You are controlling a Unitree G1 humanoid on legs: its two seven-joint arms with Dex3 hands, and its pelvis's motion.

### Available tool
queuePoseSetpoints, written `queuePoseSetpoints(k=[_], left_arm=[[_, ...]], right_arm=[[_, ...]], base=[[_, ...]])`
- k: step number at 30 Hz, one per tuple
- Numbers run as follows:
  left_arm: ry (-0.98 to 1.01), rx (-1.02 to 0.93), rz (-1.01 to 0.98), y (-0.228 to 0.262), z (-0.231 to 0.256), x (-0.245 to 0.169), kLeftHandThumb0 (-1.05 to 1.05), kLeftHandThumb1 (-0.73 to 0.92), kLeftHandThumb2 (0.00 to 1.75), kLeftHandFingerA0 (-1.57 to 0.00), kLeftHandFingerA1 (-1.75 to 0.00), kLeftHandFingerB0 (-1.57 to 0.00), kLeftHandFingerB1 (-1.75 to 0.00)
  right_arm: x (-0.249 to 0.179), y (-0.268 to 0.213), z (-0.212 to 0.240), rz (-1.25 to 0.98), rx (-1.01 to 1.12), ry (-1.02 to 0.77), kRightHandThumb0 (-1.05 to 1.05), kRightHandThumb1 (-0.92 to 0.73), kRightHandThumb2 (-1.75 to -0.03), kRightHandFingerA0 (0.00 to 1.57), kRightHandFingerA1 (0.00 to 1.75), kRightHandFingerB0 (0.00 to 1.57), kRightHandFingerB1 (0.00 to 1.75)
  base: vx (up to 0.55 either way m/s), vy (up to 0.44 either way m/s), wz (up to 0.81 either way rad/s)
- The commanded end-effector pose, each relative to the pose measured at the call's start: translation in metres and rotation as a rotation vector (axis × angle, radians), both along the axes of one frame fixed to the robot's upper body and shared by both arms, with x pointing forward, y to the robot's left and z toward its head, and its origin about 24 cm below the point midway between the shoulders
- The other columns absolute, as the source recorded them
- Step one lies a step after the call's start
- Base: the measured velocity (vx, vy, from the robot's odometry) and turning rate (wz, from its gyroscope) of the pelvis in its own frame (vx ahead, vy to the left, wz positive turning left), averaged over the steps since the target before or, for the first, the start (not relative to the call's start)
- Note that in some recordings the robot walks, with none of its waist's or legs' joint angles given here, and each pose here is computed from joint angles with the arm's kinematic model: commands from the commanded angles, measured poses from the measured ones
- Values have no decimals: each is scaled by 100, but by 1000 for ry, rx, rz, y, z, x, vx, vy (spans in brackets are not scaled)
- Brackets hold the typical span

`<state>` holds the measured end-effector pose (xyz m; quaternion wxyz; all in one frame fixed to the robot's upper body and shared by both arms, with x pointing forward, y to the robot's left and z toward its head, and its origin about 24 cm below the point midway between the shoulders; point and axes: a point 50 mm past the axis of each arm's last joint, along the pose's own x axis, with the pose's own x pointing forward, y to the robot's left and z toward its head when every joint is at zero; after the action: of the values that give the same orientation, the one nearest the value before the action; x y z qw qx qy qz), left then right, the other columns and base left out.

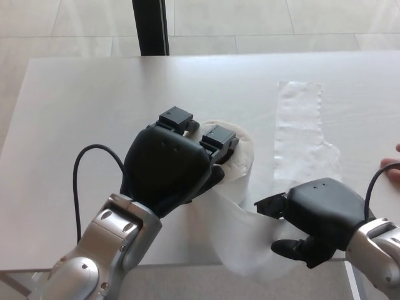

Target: A toilet paper roll is kept in the middle of the desk infront of the robot. The robot places its left hand on the top of the toilet paper roll to hold it still and uses its right hand to tear off a piece of toilet paper from it and hands the paper to a person

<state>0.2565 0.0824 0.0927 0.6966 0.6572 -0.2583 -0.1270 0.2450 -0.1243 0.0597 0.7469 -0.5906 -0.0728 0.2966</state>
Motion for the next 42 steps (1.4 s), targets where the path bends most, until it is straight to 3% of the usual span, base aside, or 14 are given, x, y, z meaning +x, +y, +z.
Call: queuePoseSetpoints(k=[1, 2, 4, 5, 10, 15, 19, 21, 27, 32, 35, 36, 38, 42], left_arm=[[51, 39, -3, 7, -14, -4, -40, 81, 64, -48, -63, -44, -51], [60, 37, -4, 7, -14, -4, -40, 81, 64, -48, -63, -44, -51], [63, 33, -5, 7, -15, -5, -41, 80, 64, -49, -61, -45, -50], [61, 25, -8, 6, -15, -6, -41, 80, 64, -50, -62, -47, -51], [65, 28, -7, 8, -19, -7, -41, 79, 64, -51, -62, -47, -51], [74, 43, -4, 8, -20, -9, -42, 81, 64, -50, -61, -46, -50], [75, 23, -8, 7, -22, -10, -42, 79, 64, -51, -62, -47, -51], [77, 23, -9, 7, -24, -11, -43, 80, 63, -52, -62, -48, -51], [93, 26, -1, 9, -26, -14, -43, 81, 64, -50, -61, -47, -51], [101, 26, 3, 11, -29, -17, -42, 80, 64, -51, -62, -47, -51], [113, 33, 8, 12, -32, -19, -42, 80, 63, -52, -60, -48, -51], [118, 33, 11, 12, -33, -20, -41, 80, 63, -52, -60, -48, -51], [126, 43, 12, 12, -34, -22, -41, 81, 63, -51, -60, -47, -50], [147, 58, 10, 12, -36, -25, -41, 81, 64, -50, -59, -46, -49]], right_arm=[[2, -16, -17, -268, 149, -432, -31, -55, -71, 104, 175, 80, 92], [1, -18, -19, -282, 156, -431, -31, -55, -71, 104, 175, 80, 92], [-1, -20, -24, -321, 200, -435, -20, -53, -93, 97, 175, 64, 164], [-2, -20, -25, -344, 228, -410, -17, -53, -109, 95, 175, 68, 175], [-5, -21, -23, -510, 499, -307, -20, -60, -119, 94, 175, 67, 175], [-5, -24, -17, -635, 737, -314, -25, -74, -101, 84, 175, 60, 175], [-3, -24, -8, -743, 1024, -351, -31, -67, -100, 91, 175, 60, 160], [-1, -23, -2, -797, 1094, -367, -27, -63, -103, 79, 174, 66, 159], [8, -25, 14, -867, 1233, -417, -26, -64, -98, 86, 175, 70, 163], [19, -37, 30, -991, 1332, -443, -19, -46, -118, 88, 147, 80, 149], [28, -47, 43, -1066, 1515, -461, -12, -46, -126, 82, 161, 78, 146], [31, -50, 46, -1081, 1540, -459, -15, -60, -100, 84, 166, 74, 150], [36, -55, 55, -1054, 1544, -532, -18, -61, -97, 86, 175, 76, 157], [47, -62, 75, -1018, 1648, -573, -8, -44, -121, 94, 169, 87, 141]], base=[[0, 0, 0], [0, 0, 0], [0, 0, 0], [0, 0, 0], [0, 0, 0], [0, 0, 0], [0, 0, 0], [0, 0, 0], [0, 0, 0], [0, 0, 0], [0, 0, 0], [0, 0, 0], [0, 0, 0], [0, 0, 0]])
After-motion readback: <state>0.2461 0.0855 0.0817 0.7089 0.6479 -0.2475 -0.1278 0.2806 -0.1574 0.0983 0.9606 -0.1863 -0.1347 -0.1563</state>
